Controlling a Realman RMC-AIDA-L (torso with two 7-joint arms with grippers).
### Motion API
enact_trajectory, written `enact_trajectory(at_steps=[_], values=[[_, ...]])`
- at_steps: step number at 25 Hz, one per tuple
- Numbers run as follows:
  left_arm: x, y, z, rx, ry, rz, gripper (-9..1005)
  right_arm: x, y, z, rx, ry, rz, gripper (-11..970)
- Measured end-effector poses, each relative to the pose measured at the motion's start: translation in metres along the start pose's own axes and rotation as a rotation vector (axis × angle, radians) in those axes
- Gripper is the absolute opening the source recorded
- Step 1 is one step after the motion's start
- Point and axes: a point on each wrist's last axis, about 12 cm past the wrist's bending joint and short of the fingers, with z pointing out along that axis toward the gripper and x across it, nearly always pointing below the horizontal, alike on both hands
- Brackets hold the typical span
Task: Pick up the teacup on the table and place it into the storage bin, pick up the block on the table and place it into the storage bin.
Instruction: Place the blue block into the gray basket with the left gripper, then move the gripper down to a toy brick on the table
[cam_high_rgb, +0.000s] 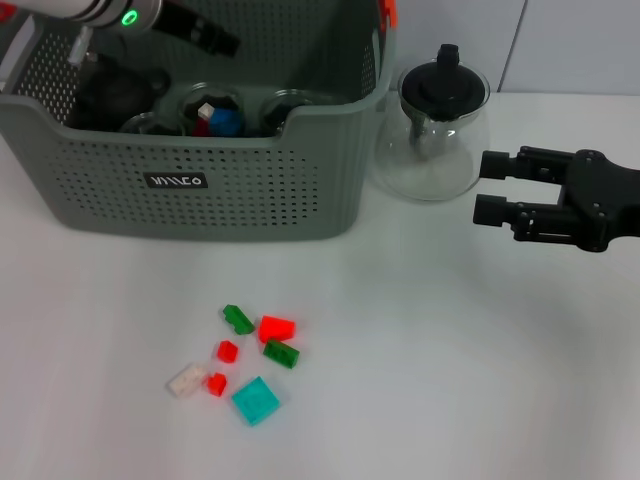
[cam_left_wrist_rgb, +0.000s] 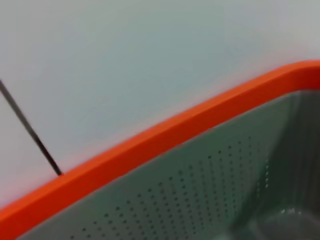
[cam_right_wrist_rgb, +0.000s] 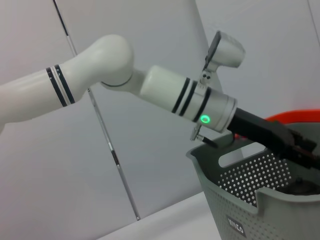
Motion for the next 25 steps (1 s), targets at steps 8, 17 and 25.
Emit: enact_trajectory(at_steps=[8, 17, 25], values=[[-0.013, 0.013, -0.090, 0.258, -0.290, -0.177, 683, 0.001, 0.000, -0.004, 0.009, -0.001, -0.003, 792], [0.058, 0.000, -0.179, 0.771, -0.615, 0.088, 679, 0.001, 0.000, -0.006, 0.013, -0.002, -0.004, 792], [0.115, -0.029, -0.167, 0.720, -0.252, 0.205, 676, 0.001, -0.002, -0.005, 0.022, -0.003, 0.005, 792]])
